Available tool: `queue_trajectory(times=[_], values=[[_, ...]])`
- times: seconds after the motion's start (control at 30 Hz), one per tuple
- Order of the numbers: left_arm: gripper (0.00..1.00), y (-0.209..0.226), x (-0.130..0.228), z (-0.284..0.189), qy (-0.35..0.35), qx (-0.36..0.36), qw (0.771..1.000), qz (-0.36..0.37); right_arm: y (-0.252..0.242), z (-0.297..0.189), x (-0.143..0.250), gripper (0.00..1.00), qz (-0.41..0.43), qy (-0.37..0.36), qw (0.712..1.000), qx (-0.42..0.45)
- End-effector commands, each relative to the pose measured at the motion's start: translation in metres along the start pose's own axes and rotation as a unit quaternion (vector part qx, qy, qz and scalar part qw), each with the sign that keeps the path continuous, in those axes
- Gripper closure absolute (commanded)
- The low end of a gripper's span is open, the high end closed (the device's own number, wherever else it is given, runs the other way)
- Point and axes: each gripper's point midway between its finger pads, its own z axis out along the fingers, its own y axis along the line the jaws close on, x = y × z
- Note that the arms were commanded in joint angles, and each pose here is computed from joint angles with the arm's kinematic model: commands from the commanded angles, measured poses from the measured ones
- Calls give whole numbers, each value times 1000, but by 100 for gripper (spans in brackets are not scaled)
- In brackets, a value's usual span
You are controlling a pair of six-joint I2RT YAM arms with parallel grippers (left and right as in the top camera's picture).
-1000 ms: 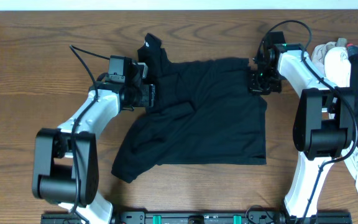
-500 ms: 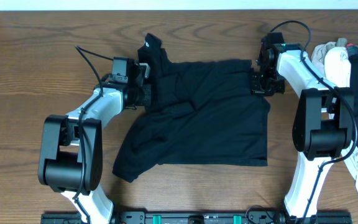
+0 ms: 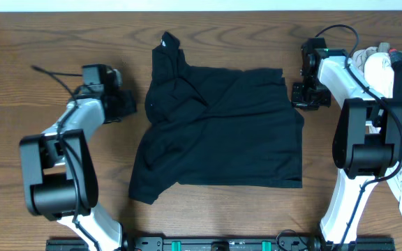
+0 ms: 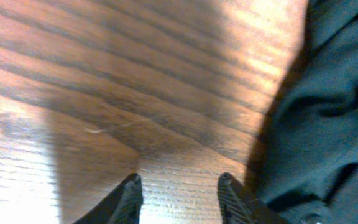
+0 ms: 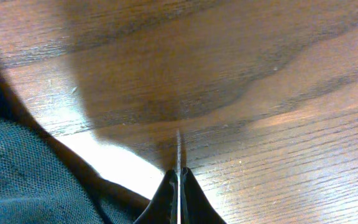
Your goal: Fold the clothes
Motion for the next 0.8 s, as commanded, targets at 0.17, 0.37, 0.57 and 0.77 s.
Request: queue_trajectory(times=[0.17, 0.37, 0.57, 0.77], values=[[52, -96, -6, -67, -29, 174, 979, 105, -4, 5, 4, 87, 4, 10, 1000, 11], [47, -139, 48, -55, 17, 143, 947, 288, 2, 5, 7, 70, 4, 16, 1000, -6], [42, -162, 77, -30, 27, 72, 912, 402, 4, 5, 10, 66, 4, 23, 1000, -13], [44, -152, 77, -12, 27, 13, 909, 415, 3, 3, 15, 68, -1, 34, 999, -10]])
